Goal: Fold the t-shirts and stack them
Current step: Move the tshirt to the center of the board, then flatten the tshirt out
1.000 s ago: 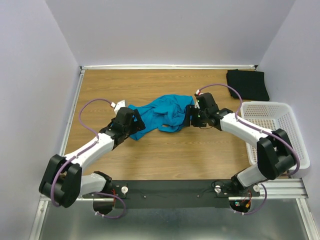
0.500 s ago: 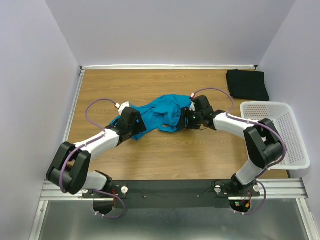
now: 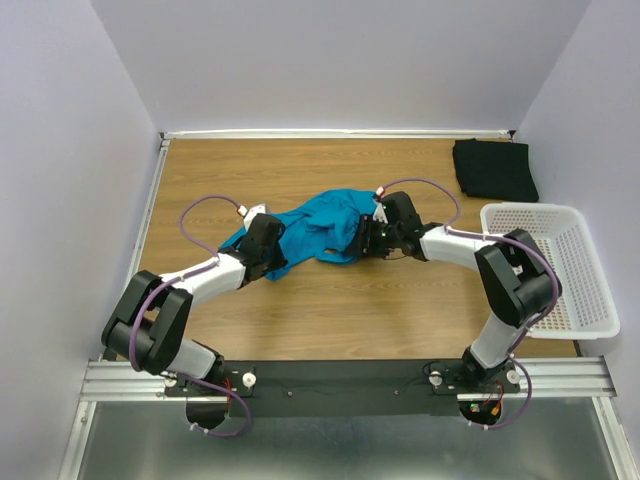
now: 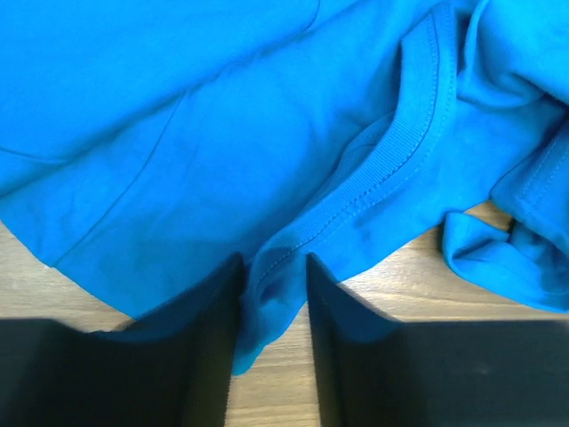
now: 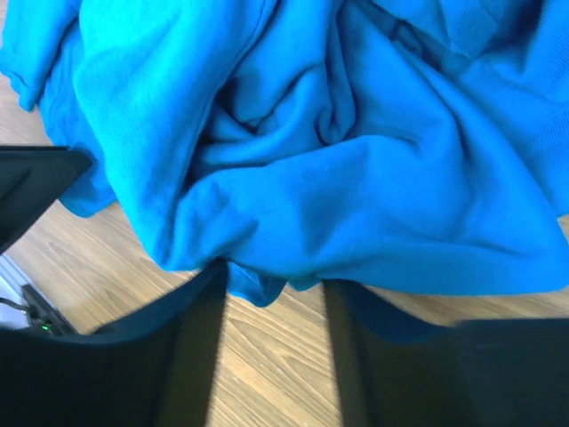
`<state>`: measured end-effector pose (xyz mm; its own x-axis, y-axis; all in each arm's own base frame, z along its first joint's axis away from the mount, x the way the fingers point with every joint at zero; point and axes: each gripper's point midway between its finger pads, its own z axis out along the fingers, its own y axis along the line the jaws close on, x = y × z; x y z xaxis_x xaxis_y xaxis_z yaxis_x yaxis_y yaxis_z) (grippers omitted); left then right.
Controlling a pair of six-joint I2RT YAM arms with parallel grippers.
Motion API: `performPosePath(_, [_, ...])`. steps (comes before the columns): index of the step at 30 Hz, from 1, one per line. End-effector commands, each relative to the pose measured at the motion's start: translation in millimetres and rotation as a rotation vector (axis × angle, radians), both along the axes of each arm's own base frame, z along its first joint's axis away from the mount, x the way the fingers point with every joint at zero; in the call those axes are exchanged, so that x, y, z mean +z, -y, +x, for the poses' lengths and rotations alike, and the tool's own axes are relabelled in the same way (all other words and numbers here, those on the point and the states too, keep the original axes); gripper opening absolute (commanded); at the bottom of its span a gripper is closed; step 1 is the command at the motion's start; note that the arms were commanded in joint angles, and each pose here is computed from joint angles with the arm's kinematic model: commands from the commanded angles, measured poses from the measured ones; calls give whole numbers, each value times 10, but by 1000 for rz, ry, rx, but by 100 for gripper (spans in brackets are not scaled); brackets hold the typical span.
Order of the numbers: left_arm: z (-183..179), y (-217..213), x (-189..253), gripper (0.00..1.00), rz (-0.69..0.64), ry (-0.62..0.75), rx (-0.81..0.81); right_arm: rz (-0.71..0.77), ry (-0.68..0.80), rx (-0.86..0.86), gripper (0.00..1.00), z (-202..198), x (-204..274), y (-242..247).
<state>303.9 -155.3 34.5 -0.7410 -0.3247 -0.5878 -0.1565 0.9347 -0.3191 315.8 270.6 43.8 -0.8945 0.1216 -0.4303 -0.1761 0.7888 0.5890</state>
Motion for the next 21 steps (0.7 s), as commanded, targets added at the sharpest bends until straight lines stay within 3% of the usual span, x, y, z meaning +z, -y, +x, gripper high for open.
performPosePath(1, [110, 10, 76, 26, 12, 41, 10, 30, -18, 21, 48, -34, -85, -84])
performPosePath(2, [109, -9, 77, 19, 19, 43, 16, 21, -18, 21, 43, -46, -108, -71])
performPosePath(3, [128, -54, 96, 7, 34, 55, 35, 4, 2, 2, 30, -5, -92, -30])
performPosePath(4, [128, -99, 100, 1, 46, 56, 52, -9, 15, -13, 23, 16, -87, 5])
performPosePath(6, [169, -168, 183, 0, 58, 80, 82, -48, 47, -32, 4, 46, -82, 101])
performPosePath(7, [224, -278, 234, 0, 76, 96, 121, -99, 58, -63, 1, 74, -91, 209])
performPosePath(14, [707, -876, 1208, 0, 148, 321, 288, -354, 382, -183, 1, 406, 950, 849])
performPosePath(18, [792, -1213, 1673, 0, 219, 443, 395, -335, 486, -133, 1, 322, 1470, 873])
performPosePath(21, [702, -1386, 1695, 0, 187, 483, 479, -253, 493, -15, 1, 63, 1575, 753])
